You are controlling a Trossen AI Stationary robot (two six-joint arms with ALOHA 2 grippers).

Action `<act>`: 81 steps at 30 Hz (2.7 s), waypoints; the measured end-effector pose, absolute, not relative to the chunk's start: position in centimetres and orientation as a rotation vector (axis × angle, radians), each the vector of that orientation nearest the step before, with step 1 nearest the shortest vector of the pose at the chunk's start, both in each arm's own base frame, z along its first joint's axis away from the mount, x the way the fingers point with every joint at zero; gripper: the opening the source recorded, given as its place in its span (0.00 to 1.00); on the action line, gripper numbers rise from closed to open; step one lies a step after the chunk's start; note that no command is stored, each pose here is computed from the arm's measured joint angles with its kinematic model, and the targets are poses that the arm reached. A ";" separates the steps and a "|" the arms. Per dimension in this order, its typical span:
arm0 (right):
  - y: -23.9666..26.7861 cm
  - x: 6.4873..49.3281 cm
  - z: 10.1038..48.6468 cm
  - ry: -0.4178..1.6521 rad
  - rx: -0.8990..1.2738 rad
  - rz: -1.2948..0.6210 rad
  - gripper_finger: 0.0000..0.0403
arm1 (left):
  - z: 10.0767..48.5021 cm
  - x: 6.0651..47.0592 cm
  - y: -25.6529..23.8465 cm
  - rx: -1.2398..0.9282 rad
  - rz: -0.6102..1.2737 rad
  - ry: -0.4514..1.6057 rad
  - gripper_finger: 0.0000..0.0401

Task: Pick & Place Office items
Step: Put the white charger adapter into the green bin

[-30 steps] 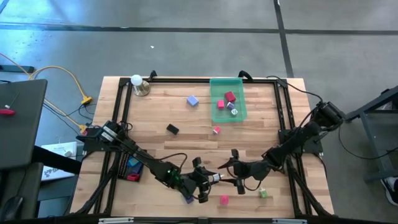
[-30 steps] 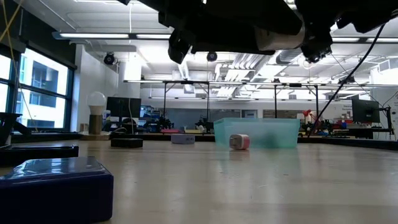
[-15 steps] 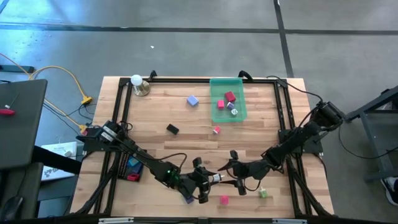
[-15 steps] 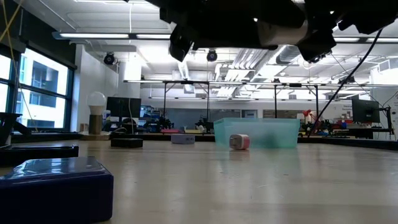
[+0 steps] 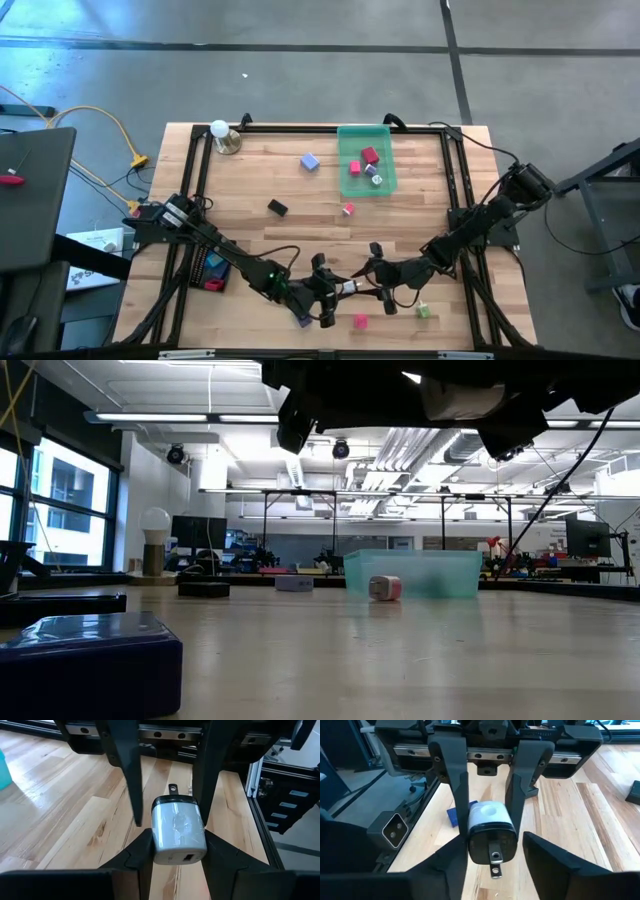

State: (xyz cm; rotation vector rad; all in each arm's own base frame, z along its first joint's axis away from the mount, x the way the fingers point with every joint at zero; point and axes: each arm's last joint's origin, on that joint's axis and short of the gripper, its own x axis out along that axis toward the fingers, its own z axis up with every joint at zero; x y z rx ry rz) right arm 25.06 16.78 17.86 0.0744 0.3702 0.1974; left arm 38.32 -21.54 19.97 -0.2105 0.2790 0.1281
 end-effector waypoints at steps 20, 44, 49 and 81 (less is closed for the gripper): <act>16.5 25.3 17.8 0.394 0.085 0.265 0.29 | 19.9 38.4 -21.4 -0.213 0.126 0.283 0.31; 16.3 24.8 17.0 0.487 0.112 0.213 0.29 | 19.9 38.3 -21.6 -0.208 0.117 0.288 0.43; 15.9 24.6 16.7 0.525 0.130 0.106 0.29 | 19.9 38.1 -22.0 -0.207 0.103 0.290 0.43; -0.1 24.9 26.7 0.779 0.324 -0.452 0.29 | 18.7 36.8 -23.3 -0.127 -0.019 0.441 0.71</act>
